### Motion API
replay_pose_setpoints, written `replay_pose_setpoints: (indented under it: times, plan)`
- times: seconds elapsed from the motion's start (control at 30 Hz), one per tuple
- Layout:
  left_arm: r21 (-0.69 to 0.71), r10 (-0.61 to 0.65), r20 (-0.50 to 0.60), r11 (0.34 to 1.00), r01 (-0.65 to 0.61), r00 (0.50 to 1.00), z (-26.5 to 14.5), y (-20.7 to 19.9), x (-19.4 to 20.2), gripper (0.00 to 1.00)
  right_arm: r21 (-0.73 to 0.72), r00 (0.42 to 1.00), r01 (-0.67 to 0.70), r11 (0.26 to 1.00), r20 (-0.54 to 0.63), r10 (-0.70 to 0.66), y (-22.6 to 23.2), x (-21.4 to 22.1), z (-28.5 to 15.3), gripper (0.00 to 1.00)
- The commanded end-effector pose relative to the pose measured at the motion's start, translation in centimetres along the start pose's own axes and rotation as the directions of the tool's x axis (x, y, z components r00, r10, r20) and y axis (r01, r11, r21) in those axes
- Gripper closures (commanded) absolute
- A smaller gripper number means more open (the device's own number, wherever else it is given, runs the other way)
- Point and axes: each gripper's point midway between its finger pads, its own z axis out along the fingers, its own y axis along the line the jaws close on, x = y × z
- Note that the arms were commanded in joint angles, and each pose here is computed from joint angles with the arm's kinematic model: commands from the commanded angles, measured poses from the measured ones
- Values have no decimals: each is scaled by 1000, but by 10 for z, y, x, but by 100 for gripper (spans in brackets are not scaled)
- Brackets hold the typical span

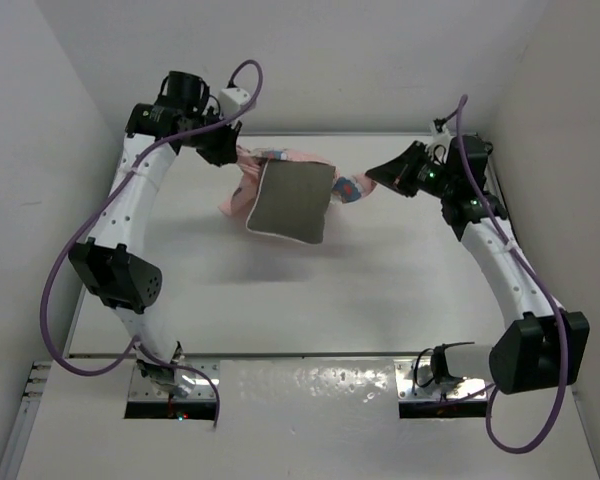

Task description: Put the pillow into the pillowcase

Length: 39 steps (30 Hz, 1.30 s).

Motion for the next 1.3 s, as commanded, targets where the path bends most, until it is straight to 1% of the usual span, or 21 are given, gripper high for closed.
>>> replay_pose_setpoints:
  times: [0.0,0.07,0.17,0.23,0.3,0.37,0.4,0.43,0.53,0.67,0.73,0.77,0.87,0.97,1.0,1.03,1.07,1.1,1.13,1.17,1.27]
  plan:
    - [-200,133,66,973,-118,989,-45,38,-37,100,-98,972,161,982,190,-141,69,-64,-34,100]
    - [-279,158,54,950,-137,986,-53,53,-41,100,-62,956,177,982,249,-156,73,-86,-41,100]
    - [-253,173,44,955,-156,984,-48,52,-41,100,-74,951,166,983,276,-139,79,-104,-44,100]
    - [-140,135,16,981,-131,991,-28,38,-26,100,-64,952,151,986,277,-128,75,-109,-40,100]
    - [6,75,-48,997,-75,996,-3,16,1,100,-36,965,98,995,247,-86,54,-108,-23,100]
    - [133,-1,-151,991,21,989,29,2,32,100,-20,984,18,1000,179,-15,30,-99,-3,100]
    - [159,-49,-179,984,77,983,36,-4,40,100,-16,988,-8,1000,156,11,23,-96,3,100]
    - [184,-56,-198,978,94,979,43,-8,47,100,-16,991,-41,999,125,43,17,-93,11,100]
    - [189,-19,-114,981,40,993,26,-9,25,100,-18,989,-26,1000,142,28,22,-100,10,100]
    - [127,97,114,986,-111,989,-26,-10,-41,100,-6,967,87,996,240,-83,59,-133,-11,100]
    - [155,104,168,979,-131,980,-36,-20,-52,100,-27,963,102,994,255,-92,73,-138,-17,100]
    - [190,95,185,973,-130,978,-36,-27,-53,100,-13,956,93,996,280,-85,66,-147,-25,100]
    - [262,74,172,958,-118,982,-28,-38,-40,100,-34,957,81,996,281,-69,66,-142,-29,100]
    - [247,51,204,964,-102,978,-36,-27,-46,100,-40,954,72,997,293,-58,63,-143,-35,100]
    - [224,39,215,971,-88,976,-39,-20,-50,100,-22,953,80,997,294,-70,60,-144,-37,100]
    - [173,11,256,983,-57,967,-41,-7,-62,100,3,949,79,997,306,-76,55,-146,-38,100]
    - [104,-12,251,994,-15,968,-41,11,-60,100,18,949,74,997,307,-76,51,-145,-38,100]
    - [52,-15,284,999,0,959,-50,18,-67,100,25,949,68,997,305,-73,46,-143,-37,100]
    - [17,-35,302,999,31,953,-40,30,-65,100,37,956,51,998,287,-60,33,-135,-32,100]
    - [-31,-22,290,999,33,957,-36,37,-58,100,43,962,43,998,267,-53,28,-127,-26,100]
    - [-88,40,198,996,-23,979,-14,41,-19,100,177,983,28,984,171,-59,-21,-87,-9,100]
